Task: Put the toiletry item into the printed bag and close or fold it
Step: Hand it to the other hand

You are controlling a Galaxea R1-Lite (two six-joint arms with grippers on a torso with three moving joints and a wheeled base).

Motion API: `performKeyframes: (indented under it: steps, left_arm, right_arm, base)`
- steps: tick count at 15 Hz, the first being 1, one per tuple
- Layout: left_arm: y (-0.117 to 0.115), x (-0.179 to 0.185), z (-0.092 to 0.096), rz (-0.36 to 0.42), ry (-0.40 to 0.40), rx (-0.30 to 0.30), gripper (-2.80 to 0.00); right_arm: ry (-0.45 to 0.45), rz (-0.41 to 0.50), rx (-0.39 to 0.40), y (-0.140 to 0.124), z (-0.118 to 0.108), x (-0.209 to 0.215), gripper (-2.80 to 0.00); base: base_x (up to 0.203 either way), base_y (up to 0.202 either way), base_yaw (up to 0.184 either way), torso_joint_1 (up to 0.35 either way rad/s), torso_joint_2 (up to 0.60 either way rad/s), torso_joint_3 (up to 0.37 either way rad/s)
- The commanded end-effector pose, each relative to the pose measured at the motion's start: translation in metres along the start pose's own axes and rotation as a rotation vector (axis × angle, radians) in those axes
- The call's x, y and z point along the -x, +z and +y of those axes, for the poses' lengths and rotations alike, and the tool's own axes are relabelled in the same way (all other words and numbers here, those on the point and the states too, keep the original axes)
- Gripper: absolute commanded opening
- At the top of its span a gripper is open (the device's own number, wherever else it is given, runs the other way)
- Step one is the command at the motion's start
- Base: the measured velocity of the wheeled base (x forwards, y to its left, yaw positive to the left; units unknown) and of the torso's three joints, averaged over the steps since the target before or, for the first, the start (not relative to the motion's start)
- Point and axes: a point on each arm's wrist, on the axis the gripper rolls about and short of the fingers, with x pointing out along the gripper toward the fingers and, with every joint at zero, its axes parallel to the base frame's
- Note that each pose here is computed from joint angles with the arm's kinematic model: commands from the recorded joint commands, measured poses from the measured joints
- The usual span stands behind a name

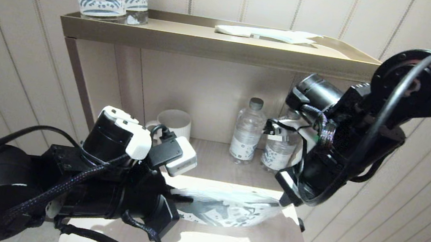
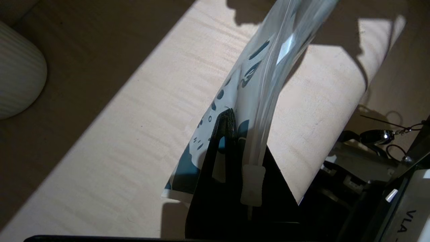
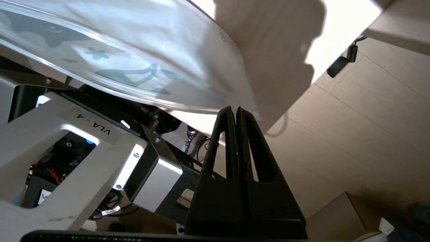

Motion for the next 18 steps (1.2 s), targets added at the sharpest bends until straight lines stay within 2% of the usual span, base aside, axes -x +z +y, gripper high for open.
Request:
performKeyframes:
  steps: [1, 5, 7, 9, 10, 12, 14, 16, 18]
  left_arm:
    - [0.001, 0.001, 0.000, -0.004, 0.000, -0.001, -2.80]
    - [0.007, 0.006, 0.000, -0.039, -0.035, -0.006, -2.80]
    - [0.013, 0.007, -0.001, -0.072, -0.091, -0.014, -2.80]
    - [0.026, 0.006, 0.000, -0.119, -0.163, -0.026, -2.80]
    - [0.031, 0.007, -0.001, -0.130, -0.198, -0.030, -2.80]
    - [0.040, 0.009, -0.004, -0.145, -0.264, -0.038, -2.80]
    - [0.048, 0.006, -0.004, -0.160, -0.323, -0.045, -2.80]
    - [0.053, -0.001, -0.008, -0.136, -0.375, -0.053, -2.80]
    - [0.050, -0.009, -0.015, -0.116, -0.400, -0.111, -2.80]
  right_arm:
    - [-0.004, -0.063, -0.011, -0.012, -0.004, 0.028, -2.80]
    - [-0.001, -0.179, 0.021, -0.041, -0.003, 0.073, -2.80]
    - [0.007, -0.211, 0.060, -0.053, 0.000, 0.083, -2.80]
    - [0.020, -0.284, 0.117, -0.056, 0.004, 0.086, -2.80]
    - [0.038, -0.311, 0.136, -0.058, 0.006, 0.087, -2.80]
    - [0.134, -0.362, 0.194, -0.063, 0.011, 0.091, -2.80]
    - [0.181, -0.381, 0.215, -0.063, 0.013, 0.093, -2.80]
    - [0.199, -0.383, 0.243, -0.063, 0.020, 0.093, -2.80]
    - [0.211, -0.383, 0.260, -0.065, 0.024, 0.094, -2.80]
  base:
    - [0.000, 0.000, 0.000, 0.000, 0.00, 0.000]
    - [0.000, 0.000, 0.000, 0.000, 0.00, 0.000]
    - [0.000, 0.000, 0.000, 0.000, 0.00, 0.000]
    - [0.000, 0.000, 0.000, 0.000, 0.00, 0.000]
    - [0.000, 0.000, 0.000, 0.000, 0.00, 0.000]
    - [0.000, 0.000, 0.000, 0.000, 0.00, 0.000]
    - [0.000, 0.000, 0.000, 0.000, 0.00, 0.000]
    - [0.000, 0.000, 0.000, 0.000, 0.00, 0.000]
    - [0.000, 0.000, 0.000, 0.000, 0.00, 0.000]
